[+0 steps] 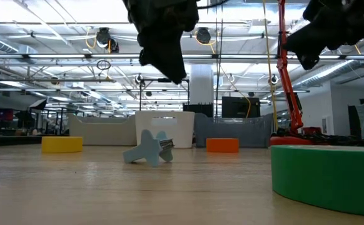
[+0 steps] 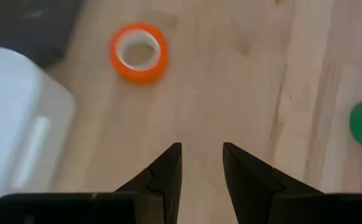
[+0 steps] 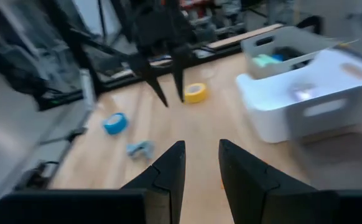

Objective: Pick and place Stapler, Stapler remover, tape
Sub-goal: Put the gray staple remover into the white bin

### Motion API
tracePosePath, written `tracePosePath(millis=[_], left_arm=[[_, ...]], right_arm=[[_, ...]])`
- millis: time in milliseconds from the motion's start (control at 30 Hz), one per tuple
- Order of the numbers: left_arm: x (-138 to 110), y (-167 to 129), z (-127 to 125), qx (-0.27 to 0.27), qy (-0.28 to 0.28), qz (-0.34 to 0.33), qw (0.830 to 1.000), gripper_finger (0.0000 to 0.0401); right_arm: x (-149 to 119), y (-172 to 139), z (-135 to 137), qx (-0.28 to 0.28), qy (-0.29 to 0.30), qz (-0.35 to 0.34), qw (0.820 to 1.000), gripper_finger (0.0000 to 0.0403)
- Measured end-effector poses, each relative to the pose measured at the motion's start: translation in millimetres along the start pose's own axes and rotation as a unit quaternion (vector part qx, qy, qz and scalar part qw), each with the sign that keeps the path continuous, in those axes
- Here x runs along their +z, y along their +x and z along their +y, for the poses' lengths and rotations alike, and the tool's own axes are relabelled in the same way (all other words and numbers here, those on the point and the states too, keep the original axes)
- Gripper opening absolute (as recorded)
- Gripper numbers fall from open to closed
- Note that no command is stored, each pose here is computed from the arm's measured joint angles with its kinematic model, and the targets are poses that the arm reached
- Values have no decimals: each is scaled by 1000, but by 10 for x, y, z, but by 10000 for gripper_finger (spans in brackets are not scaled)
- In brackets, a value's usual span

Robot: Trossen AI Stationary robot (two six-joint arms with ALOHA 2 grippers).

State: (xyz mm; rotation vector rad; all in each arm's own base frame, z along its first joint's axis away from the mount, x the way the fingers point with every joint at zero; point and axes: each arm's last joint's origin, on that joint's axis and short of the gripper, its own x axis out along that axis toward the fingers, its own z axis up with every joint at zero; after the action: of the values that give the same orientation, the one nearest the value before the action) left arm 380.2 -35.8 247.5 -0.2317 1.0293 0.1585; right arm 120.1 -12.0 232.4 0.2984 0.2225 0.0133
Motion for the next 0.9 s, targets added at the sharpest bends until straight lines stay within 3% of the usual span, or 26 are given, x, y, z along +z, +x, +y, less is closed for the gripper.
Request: tracePosePath(millis=[200, 467, 900], left_arm=[[-152, 290, -223, -32, 18, 55, 998, 120], [-345, 464, -483, -51, 109, 93, 988, 120], [-438, 471, -626, -41, 161, 93, 982, 120]], right_arm=[[-281, 62, -60, 56, 37, -24, 997, 90], [-543, 105, -134, 75, 69, -49, 994, 89], [-573, 107, -143, 89, 83, -81, 989, 90]])
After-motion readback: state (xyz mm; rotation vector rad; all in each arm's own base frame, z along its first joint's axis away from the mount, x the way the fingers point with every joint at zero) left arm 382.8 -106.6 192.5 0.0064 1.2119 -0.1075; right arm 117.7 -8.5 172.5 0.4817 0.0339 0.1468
